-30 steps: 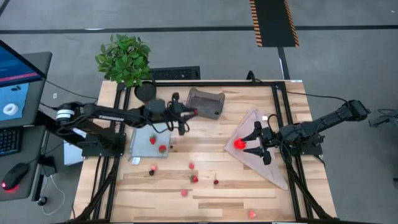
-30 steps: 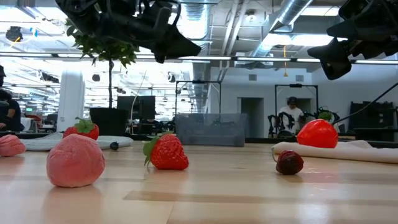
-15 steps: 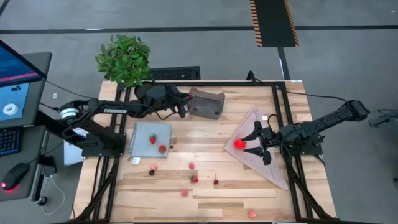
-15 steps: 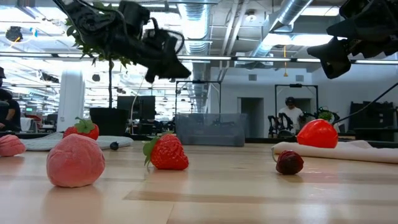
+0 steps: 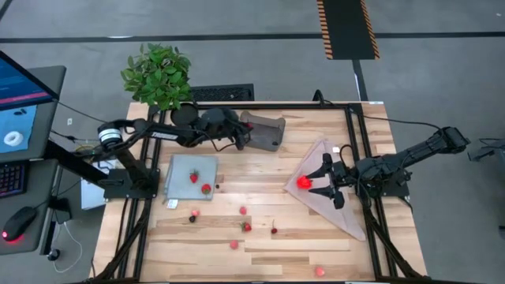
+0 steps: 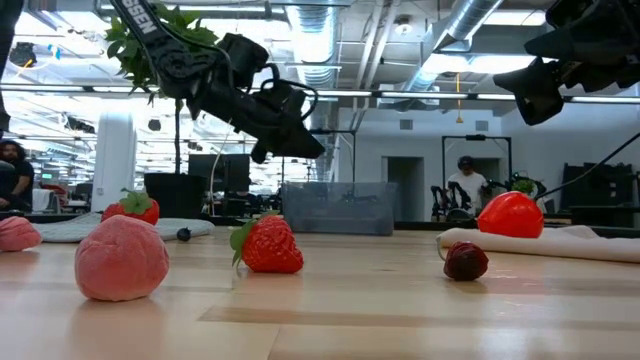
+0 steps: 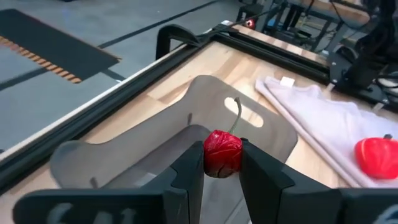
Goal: Pick and placing Produce into tupperware
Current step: Put the red cherry into the black bin, then put the strawberry into the black bin
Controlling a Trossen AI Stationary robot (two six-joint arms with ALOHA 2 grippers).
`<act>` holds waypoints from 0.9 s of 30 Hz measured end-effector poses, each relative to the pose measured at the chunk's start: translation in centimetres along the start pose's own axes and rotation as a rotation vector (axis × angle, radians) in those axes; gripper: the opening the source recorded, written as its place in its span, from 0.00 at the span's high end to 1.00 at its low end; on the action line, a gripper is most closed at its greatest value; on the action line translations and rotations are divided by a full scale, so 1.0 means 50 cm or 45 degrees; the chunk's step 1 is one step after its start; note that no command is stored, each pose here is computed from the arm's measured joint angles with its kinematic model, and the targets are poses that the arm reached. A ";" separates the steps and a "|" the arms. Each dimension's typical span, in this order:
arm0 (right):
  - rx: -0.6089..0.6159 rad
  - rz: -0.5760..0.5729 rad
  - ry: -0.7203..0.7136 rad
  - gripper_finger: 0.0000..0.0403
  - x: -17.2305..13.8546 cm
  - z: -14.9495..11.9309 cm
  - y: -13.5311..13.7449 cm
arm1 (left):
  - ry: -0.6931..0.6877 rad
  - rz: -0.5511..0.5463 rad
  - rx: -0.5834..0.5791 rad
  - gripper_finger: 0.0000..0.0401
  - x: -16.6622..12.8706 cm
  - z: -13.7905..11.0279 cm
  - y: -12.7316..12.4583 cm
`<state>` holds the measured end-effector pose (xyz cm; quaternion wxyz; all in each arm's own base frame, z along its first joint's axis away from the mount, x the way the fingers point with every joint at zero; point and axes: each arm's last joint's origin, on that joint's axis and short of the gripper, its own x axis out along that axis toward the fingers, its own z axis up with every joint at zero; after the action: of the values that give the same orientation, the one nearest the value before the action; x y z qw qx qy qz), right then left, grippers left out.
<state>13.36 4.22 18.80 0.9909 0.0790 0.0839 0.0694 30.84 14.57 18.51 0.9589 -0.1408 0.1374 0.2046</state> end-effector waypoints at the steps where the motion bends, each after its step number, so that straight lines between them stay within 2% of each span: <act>1: 0.000 0.000 0.000 0.35 0.000 0.000 0.000 | 0.000 0.001 -0.021 0.80 0.003 0.001 0.000; 5: 0.001 0.001 0.000 0.35 0.000 0.000 0.000 | 0.001 0.043 -0.040 0.80 0.004 0.001 0.002; 8: 0.001 0.001 0.000 0.35 0.000 0.000 0.000 | -0.001 0.055 -0.040 0.76 0.004 0.001 0.002; 19: 0.001 0.002 0.000 0.35 0.000 0.000 0.000 | 0.007 0.028 -0.049 0.44 0.004 0.000 0.001; 27: 0.002 0.002 0.000 0.35 0.000 0.000 0.000 | 0.001 -0.132 -0.108 0.41 0.001 0.009 -0.007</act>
<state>13.35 4.23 18.80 0.9908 0.0797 0.0839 0.0699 31.12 14.41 18.98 0.9613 -0.1883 0.1214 0.1602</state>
